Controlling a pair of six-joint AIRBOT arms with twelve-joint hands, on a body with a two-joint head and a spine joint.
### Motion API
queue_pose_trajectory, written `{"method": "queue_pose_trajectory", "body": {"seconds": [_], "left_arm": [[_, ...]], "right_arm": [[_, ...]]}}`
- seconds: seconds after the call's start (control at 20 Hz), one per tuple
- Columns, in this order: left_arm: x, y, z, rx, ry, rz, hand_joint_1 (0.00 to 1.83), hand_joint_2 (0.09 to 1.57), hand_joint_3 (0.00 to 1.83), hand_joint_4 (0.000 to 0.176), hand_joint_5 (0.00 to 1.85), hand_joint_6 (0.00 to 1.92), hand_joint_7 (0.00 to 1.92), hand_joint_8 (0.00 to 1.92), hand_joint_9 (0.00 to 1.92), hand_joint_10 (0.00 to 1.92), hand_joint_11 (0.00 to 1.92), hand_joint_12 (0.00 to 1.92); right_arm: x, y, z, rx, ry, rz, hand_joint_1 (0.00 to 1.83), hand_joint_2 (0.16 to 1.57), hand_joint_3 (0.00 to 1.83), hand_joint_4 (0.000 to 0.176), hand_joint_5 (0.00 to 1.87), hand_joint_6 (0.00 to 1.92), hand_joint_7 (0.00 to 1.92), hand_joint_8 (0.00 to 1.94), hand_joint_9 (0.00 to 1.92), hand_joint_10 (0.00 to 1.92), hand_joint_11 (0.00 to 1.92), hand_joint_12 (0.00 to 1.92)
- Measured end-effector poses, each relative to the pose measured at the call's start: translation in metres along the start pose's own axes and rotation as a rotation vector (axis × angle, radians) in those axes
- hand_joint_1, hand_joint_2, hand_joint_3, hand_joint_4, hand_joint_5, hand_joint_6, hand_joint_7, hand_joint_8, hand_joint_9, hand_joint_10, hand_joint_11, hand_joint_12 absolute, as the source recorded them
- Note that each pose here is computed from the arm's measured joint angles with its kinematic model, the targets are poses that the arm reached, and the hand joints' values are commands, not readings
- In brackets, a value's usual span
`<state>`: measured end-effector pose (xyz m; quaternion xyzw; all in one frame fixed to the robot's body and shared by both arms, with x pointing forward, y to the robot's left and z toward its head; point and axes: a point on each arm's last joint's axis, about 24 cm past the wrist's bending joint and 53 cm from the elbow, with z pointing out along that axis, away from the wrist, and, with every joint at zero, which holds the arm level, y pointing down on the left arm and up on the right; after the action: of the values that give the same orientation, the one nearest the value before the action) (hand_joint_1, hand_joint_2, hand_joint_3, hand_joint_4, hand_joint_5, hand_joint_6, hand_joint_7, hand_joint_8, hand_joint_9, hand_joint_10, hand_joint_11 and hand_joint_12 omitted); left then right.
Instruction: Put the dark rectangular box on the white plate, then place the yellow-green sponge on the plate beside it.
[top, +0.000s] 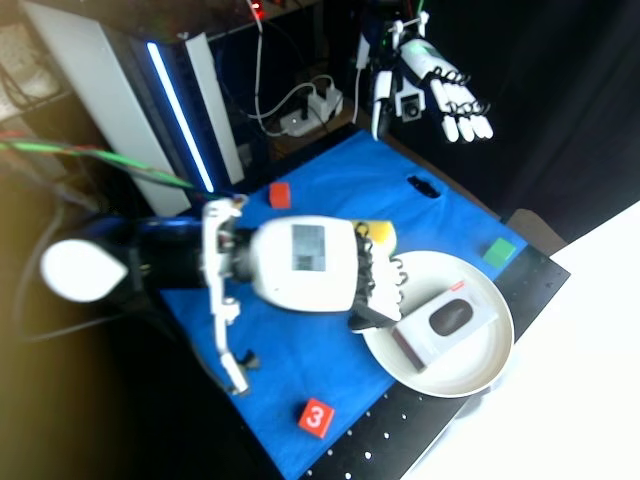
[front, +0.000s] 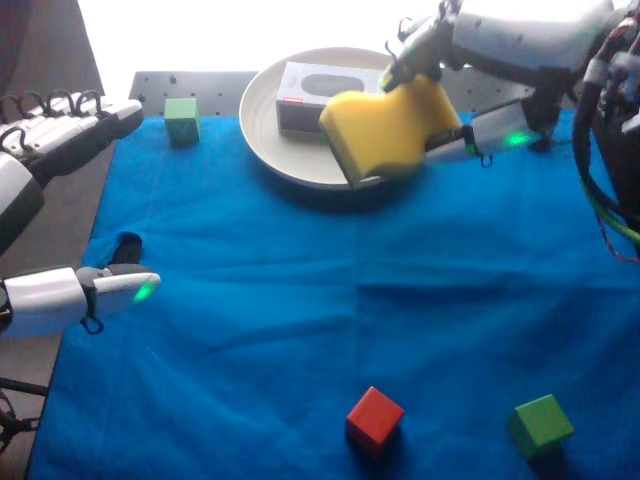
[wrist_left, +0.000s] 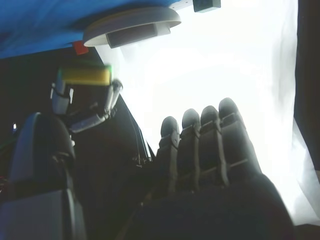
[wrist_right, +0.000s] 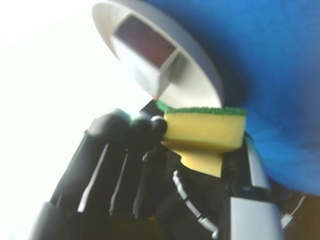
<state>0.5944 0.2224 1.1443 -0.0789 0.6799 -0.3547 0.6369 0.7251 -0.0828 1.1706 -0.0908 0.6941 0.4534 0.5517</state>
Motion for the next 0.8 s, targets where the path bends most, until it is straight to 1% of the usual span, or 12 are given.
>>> {"method": "queue_pose_trajectory", "body": {"seconds": [0.1,0.25,0.3,0.35,0.4,0.5,0.55,0.6,0.65,0.7,0.75,0.8], "left_arm": [[0.001,-0.001,0.0,0.004,0.004,0.001,0.86,0.96,0.0,0.061,0.19,0.0,0.15,0.0,0.05,0.0,0.03,0.06],[0.0,0.001,0.0,-0.002,0.0,-0.007,0.86,0.96,0.0,0.057,0.18,0.0,0.15,0.0,0.05,0.0,0.02,0.06],[0.0,0.001,0.001,0.0,-0.001,-0.009,0.84,0.96,0.0,0.052,0.19,0.0,0.16,0.01,0.07,0.01,0.05,0.08],[0.001,0.001,0.001,0.001,0.001,-0.01,0.83,0.95,0.0,0.055,0.19,0.0,0.16,0.0,0.08,0.01,0.05,0.08],[0.001,0.001,0.001,0.001,0.004,-0.009,0.84,0.95,0.0,0.065,0.19,0.0,0.15,0.0,0.06,0.0,0.02,0.07],[0.001,0.002,0.001,0.002,0.002,-0.01,0.86,0.95,0.0,0.051,0.19,0.0,0.14,0.0,0.05,0.0,0.0,0.07],[0.001,0.002,0.001,0.002,0.003,-0.01,0.84,0.95,0.0,0.048,0.19,0.0,0.15,0.0,0.06,0.0,0.0,0.1],[0.001,0.001,0.001,0.005,0.004,-0.011,0.83,0.95,0.0,0.052,0.18,0.0,0.15,0.0,0.07,0.0,0.0,0.15],[0.002,0.002,0.002,0.005,0.005,-0.012,0.81,0.96,0.0,0.05,0.17,0.0,0.14,0.0,0.06,0.0,0.0,0.13],[0.003,0.003,0.002,0.003,0.007,-0.022,0.81,0.95,0.0,0.036,0.18,0.0,0.14,0.0,0.07,0.0,0.0,0.17],[0.003,0.002,0.002,0.003,0.008,-0.025,0.84,0.96,0.0,0.028,0.17,0.0,0.15,0.0,0.07,0.0,0.0,0.18],[0.003,0.003,0.002,0.003,0.008,-0.027,0.85,0.96,0.0,0.026,0.17,0.0,0.15,0.0,0.08,0.0,0.0,0.18]], "right_arm": [[-0.008,-0.008,0.004,0.014,-0.032,0.022,1.25,1.14,0.0,0.0,1.07,0.63,0.84,1.43,0.67,1.48,0.49,1.83],[-0.016,-0.013,0.017,0.025,-0.073,0.053,1.23,1.08,0.0,0.005,1.02,0.87,1.09,0.89,0.93,0.94,0.73,1.42],[-0.015,-0.013,0.023,0.024,-0.083,0.071,1.23,1.07,0.0,0.03,1.07,0.82,1.08,0.86,0.95,0.8,0.67,1.4],[-0.012,-0.014,0.028,0.024,-0.084,0.08,1.23,1.07,0.0,0.027,1.1,0.75,1.08,0.9,0.96,0.78,0.64,1.42],[-0.008,-0.015,0.033,0.029,-0.083,0.088,1.25,1.07,0.0,0.0,1.18,0.56,1.0,1.07,0.91,0.9,0.63,1.5],[-0.003,-0.015,0.042,0.035,-0.084,0.104,1.26,1.09,0.0,0.0,1.15,0.52,0.95,1.24,0.81,1.26,0.6,1.69],[-0.003,-0.017,0.044,0.041,-0.084,0.106,1.14,1.1,0.0,0.0,1.03,0.85,0.89,0.78,0.84,1.0,0.63,1.52],[-0.003,-0.02,0.047,0.051,-0.086,0.108,1.11,1.02,0.0,0.0,0.78,0.35,0.85,0.46,0.81,0.74,0.58,1.33],[-0.004,-0.024,0.048,0.066,-0.086,0.106,1.04,0.99,0.0,0.0,0.64,0.09,0.78,0.18,0.77,0.44,0.5,1.17],[-0.005,-0.034,0.048,0.098,-0.085,0.11,0.87,0.94,0.0,0.027,0.43,0.02,0.63,0.04,0.62,0.19,0.29,1.01],[-0.005,-0.041,0.047,0.118,-0.083,0.11,0.84,0.89,0.0,0.071,0.22,0.0,0.47,0.01,0.46,0.06,0.07,1.03],[-0.005,-0.045,0.046,0.133,-0.079,0.112,0.78,0.87,0.0,0.103,0.11,0.0,0.36,0.0,0.37,0.01,0.01,0.95]]}}
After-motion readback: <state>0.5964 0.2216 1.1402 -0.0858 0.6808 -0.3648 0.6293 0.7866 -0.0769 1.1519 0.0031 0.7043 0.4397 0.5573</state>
